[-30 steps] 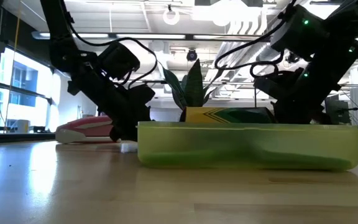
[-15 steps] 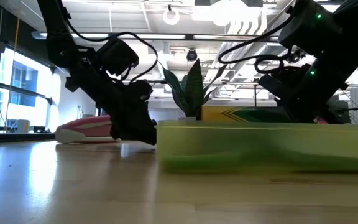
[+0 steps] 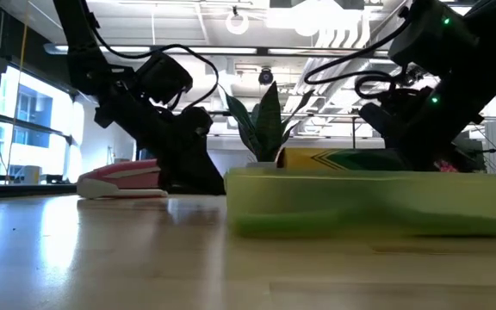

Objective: Pack school essentials
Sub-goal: Close the supply box

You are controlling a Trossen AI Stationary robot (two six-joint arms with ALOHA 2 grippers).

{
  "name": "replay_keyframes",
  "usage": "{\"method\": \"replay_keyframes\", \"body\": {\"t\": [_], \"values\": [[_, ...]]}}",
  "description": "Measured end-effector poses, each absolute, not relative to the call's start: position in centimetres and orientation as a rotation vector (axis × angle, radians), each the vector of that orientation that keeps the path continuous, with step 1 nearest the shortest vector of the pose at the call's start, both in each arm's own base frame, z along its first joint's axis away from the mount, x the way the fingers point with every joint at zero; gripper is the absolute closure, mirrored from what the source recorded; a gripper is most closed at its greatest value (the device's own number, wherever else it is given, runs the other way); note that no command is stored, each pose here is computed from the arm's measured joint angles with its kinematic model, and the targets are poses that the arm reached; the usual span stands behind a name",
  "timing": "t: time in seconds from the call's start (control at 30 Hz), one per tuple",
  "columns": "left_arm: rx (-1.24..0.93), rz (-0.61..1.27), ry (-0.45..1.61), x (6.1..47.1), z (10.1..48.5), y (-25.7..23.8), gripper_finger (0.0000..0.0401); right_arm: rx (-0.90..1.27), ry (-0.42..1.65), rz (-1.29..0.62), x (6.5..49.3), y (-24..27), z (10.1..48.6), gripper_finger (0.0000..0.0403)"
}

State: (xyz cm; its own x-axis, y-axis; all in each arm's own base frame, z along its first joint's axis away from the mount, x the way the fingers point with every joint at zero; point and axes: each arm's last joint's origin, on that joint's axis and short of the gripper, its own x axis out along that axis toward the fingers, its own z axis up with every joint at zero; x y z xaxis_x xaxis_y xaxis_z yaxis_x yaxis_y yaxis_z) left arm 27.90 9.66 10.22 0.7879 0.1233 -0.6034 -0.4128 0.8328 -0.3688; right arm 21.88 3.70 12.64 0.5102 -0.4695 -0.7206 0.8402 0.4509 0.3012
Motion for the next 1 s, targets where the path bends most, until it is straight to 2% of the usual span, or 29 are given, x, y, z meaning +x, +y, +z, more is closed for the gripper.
{"method": "replay_keyframes", "body": {"t": [0.3,0.57,1.0], "values": [[-0.483,0.297,0.594,27.9,10.3,9.7,0.0270,0.539,0.513,-0.889,21.4,4.9,12.9,0.0403],[-0.452,0.280,0.565,28.1,10.7,9.7,0.0270,0.512,0.527,-0.893,21.2,5.0,12.8,0.0403],[-0.423,0.193,0.507,28.6,11.3,9.3,0.0270,0.668,0.606,-0.910,20.8,5.0,12.4,0.0403]]}}
